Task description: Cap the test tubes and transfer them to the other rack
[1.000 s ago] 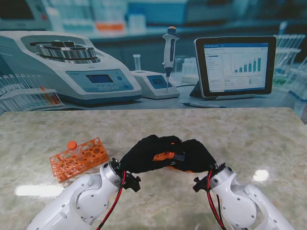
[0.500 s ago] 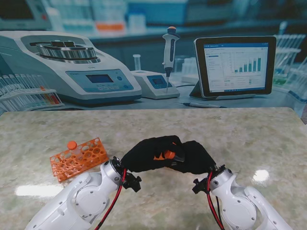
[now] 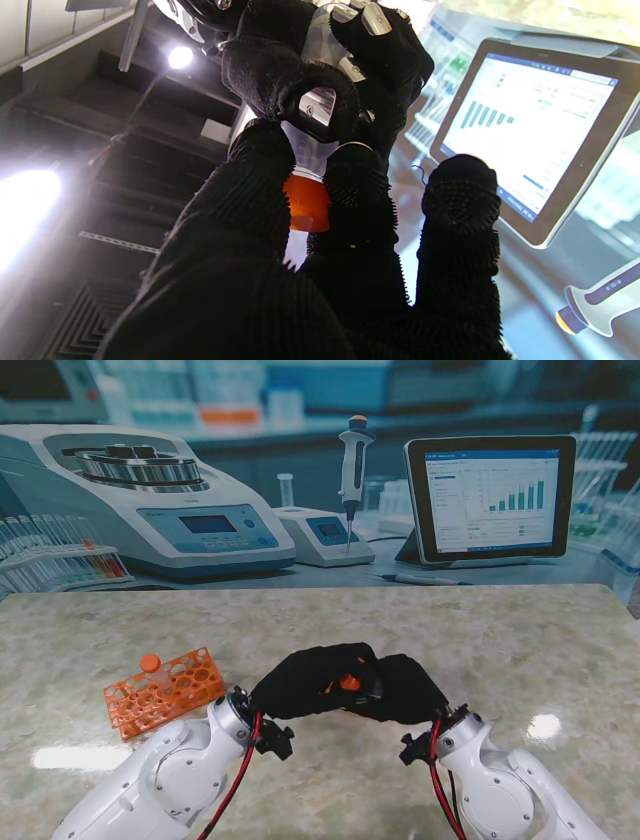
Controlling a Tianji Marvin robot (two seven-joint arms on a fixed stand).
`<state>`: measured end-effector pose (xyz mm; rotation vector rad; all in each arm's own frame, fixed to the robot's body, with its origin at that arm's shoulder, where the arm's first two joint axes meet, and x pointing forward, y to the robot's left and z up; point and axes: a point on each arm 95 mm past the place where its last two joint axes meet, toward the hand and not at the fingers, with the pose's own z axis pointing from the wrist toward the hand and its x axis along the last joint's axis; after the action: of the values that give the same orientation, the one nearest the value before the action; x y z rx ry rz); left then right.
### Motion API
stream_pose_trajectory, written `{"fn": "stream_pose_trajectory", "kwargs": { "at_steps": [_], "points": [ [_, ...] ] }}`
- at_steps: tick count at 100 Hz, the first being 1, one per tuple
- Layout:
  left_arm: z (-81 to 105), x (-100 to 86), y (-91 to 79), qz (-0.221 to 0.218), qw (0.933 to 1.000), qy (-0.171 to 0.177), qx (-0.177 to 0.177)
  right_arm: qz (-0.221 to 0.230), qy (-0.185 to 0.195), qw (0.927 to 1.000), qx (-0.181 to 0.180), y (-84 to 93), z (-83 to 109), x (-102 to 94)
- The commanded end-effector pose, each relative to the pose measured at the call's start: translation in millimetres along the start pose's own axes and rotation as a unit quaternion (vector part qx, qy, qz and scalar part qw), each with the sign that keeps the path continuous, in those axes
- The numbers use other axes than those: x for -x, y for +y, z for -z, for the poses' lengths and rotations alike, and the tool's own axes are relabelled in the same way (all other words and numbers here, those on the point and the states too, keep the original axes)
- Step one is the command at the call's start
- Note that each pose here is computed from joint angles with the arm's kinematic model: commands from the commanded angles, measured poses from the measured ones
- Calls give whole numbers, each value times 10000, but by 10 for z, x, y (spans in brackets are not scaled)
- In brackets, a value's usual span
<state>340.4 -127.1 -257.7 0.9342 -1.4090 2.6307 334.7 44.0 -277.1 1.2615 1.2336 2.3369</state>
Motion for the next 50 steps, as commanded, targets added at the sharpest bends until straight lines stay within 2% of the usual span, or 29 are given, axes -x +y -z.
{"fn": "stream_pose_trajectory", "kwargs": {
  "at_steps": [1,50],
  "points": [
    [4,9,-20,-21,10000,-17,7,-70,61,10000,-27,-41,-1,-50],
    [-60,-50,-117,2,10000,85,-49,-61,-4,10000,-39,-53,-6,-25]
  ]
}}
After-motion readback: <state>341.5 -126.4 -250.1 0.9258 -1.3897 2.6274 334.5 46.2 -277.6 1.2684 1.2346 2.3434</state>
